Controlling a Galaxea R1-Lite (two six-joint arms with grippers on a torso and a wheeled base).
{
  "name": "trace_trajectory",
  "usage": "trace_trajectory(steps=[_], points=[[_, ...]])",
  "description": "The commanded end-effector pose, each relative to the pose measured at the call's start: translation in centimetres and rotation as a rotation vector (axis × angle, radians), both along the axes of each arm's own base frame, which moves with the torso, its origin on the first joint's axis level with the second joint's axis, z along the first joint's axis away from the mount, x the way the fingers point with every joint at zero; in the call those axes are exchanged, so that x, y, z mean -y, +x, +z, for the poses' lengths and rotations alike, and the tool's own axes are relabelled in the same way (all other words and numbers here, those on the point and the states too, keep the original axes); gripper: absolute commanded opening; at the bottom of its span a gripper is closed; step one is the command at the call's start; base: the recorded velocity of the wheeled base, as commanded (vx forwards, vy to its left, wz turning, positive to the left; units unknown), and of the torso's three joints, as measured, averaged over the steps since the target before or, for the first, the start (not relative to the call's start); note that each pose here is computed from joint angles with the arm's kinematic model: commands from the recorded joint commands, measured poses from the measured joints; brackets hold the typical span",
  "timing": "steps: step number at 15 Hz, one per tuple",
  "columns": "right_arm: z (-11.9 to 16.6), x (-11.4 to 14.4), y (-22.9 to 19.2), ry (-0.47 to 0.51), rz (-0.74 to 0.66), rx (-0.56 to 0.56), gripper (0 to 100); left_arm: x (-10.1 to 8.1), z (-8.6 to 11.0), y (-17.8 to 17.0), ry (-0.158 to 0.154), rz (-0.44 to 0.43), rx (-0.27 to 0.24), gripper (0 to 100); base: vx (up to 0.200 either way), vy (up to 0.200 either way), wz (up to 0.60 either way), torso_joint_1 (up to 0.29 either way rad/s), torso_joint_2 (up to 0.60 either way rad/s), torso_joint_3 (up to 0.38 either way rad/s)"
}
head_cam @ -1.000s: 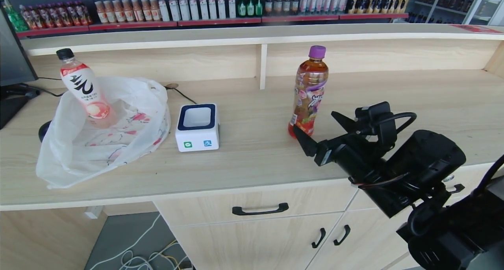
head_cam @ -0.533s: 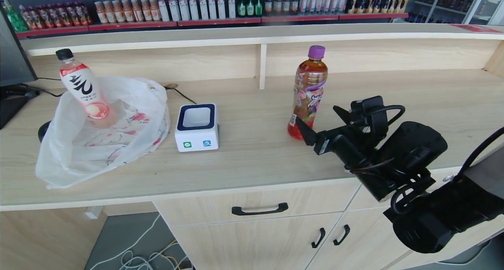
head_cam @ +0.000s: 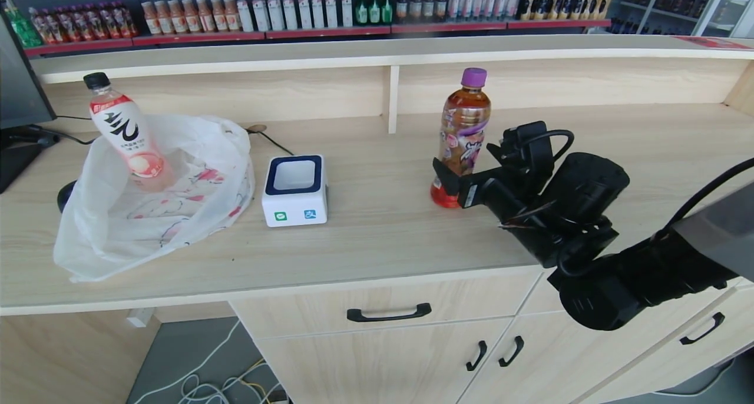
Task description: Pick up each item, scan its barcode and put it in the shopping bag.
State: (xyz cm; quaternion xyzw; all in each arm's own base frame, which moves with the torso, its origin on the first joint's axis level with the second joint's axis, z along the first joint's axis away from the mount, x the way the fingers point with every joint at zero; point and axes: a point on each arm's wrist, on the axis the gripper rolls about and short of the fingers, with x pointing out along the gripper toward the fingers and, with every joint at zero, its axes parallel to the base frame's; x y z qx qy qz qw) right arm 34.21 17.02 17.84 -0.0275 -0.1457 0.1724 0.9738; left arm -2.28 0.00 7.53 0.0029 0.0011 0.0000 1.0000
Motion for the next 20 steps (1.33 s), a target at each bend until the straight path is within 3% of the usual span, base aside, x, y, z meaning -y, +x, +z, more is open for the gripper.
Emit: trace_trajectory(steps=[1, 20], points=[[0.6, -0.5, 0.9, 0.008, 0.001, 0.017, 100, 0.0, 0.0, 0.0, 0.0, 0.0, 0.001, 100, 0.0, 0.0, 0.0, 0.0, 0.0, 0.0], [0.0, -2.2, 2.5, 0.019, -0.02, 0.009, 100, 0.0, 0.0, 0.0, 0.0, 0.0, 0.001, 100, 0.0, 0.0, 0.0, 0.0, 0.0, 0.0]])
